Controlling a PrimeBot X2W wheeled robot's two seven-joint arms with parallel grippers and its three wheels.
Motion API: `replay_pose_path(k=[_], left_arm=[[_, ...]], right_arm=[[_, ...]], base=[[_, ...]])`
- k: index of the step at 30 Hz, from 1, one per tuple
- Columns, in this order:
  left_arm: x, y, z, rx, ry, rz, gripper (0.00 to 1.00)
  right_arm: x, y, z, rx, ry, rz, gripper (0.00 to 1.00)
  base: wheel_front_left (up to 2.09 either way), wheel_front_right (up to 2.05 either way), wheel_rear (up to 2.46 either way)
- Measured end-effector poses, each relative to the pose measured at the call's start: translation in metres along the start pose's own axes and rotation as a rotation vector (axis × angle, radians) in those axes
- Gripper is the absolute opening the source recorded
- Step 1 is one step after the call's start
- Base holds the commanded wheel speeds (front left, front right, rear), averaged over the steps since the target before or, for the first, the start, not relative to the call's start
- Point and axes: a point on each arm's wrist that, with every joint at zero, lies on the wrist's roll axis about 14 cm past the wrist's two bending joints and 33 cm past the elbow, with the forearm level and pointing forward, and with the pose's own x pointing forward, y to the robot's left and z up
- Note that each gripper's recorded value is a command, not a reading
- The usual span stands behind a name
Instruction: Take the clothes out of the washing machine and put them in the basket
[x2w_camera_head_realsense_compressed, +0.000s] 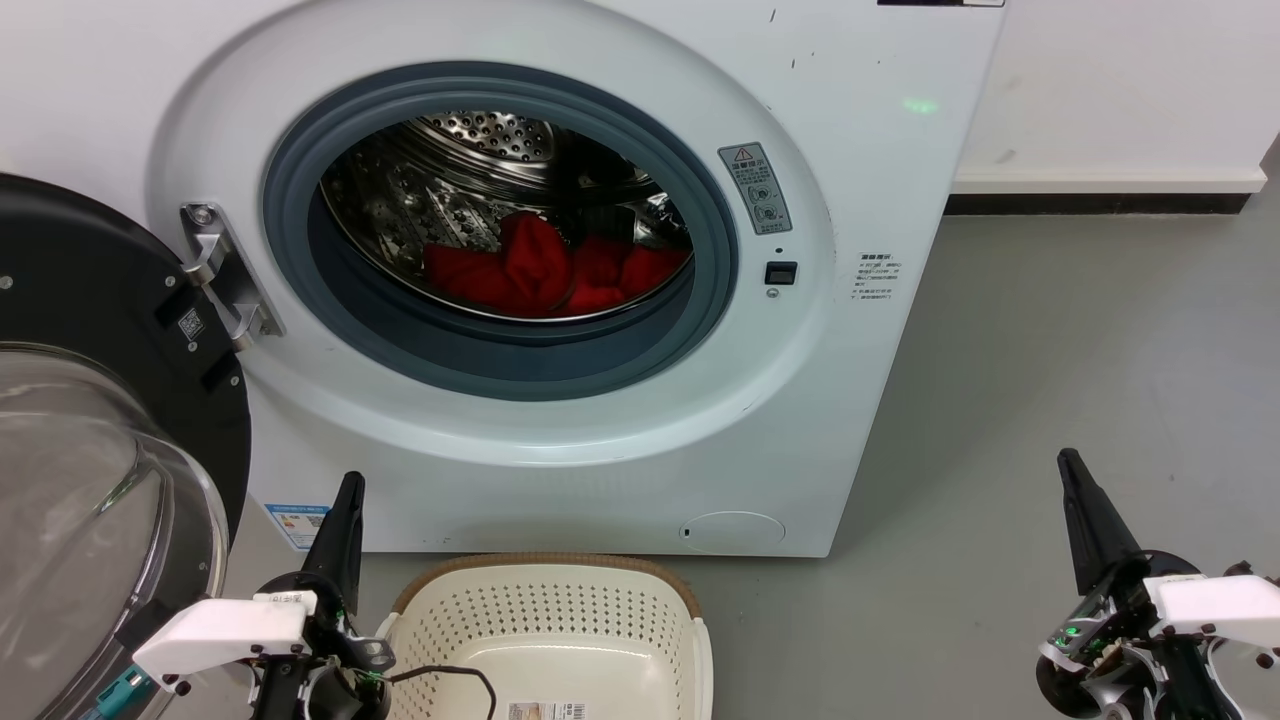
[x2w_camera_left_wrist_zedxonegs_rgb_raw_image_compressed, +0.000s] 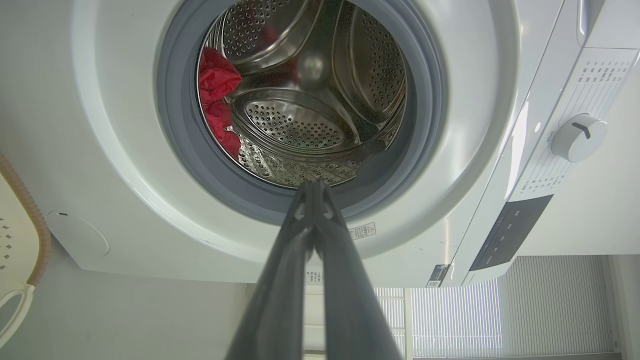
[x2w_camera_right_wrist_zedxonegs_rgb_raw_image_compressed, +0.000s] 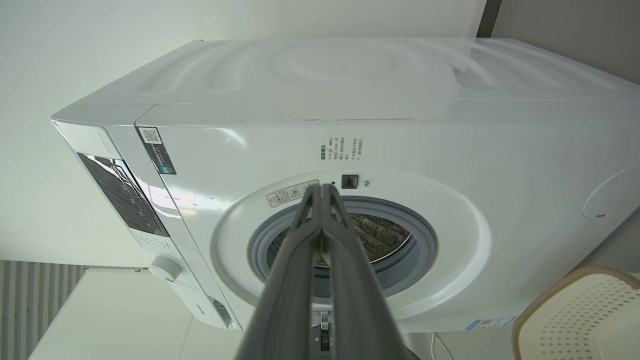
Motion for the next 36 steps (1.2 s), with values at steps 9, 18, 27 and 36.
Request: replay_pose_path(k=[9,18,27,36], left_arm=[[0.0000,0.0000,0.0000,0.000,0.000,0.000,0.00],[0.0000,0.0000,0.0000,0.000,0.000,0.000,0.00],[0.0000,0.0000,0.0000,0.000,0.000,0.000,0.00],[-0.0004,0.0012,-0.0002,0.000,0.000,0.004,1.00]], right_arm=[[0.0000,0.0000,0.0000,0.000,0.000,0.000,0.00],[0.0000,0.0000,0.0000,0.000,0.000,0.000,0.00],[0.0000,0.0000,0.0000,0.000,0.000,0.000,0.00],[-0.0005,-0.0012,0.0001,0.000,0.000,-0.003,1.00]], base=[[0.00,0.00,0.00],[0.00,0.00,0.00],[0.00,0.00,0.00],[0.00,0.00,0.00]])
